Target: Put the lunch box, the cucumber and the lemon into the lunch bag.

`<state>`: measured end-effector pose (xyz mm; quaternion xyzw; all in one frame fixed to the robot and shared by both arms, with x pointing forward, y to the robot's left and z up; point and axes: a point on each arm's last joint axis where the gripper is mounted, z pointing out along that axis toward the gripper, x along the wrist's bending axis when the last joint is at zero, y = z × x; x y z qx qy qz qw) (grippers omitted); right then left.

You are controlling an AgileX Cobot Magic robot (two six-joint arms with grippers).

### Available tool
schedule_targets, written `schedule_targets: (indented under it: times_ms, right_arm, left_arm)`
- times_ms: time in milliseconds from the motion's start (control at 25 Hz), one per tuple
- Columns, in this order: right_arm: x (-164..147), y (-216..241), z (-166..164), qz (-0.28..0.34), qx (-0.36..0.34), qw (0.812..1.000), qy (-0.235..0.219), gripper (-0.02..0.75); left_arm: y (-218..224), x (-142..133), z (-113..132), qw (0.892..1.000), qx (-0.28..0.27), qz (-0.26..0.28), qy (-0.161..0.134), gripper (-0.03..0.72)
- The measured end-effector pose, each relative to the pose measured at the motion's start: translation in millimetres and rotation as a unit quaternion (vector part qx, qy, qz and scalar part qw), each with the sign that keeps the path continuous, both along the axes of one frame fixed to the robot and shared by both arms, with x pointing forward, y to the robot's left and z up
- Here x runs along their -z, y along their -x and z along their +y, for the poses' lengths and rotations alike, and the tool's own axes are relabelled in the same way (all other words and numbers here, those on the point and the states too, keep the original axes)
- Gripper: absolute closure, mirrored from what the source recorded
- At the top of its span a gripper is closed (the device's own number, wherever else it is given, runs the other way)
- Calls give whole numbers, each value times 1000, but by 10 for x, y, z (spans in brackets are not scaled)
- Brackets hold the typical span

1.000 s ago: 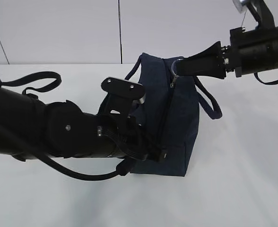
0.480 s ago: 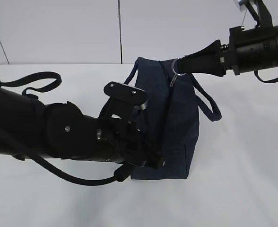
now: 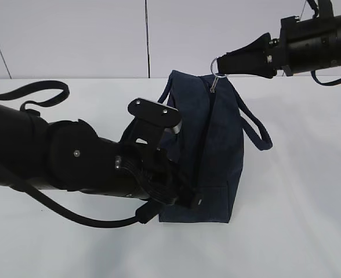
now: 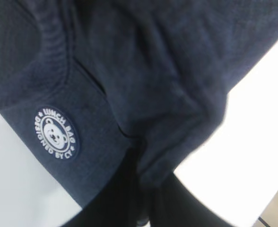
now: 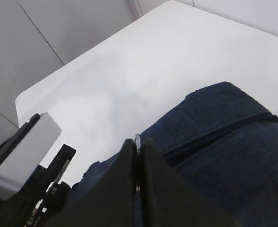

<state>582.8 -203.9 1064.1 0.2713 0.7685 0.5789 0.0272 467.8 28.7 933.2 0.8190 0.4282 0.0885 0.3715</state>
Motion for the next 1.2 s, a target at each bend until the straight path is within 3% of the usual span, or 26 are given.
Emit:
schedule_targets:
  times_ms: [1200]
  right_arm:
    - [346,-791,20,7,38,999,-17,731]
  left_arm:
    - [141,-86,59,997,65,32,-35,690]
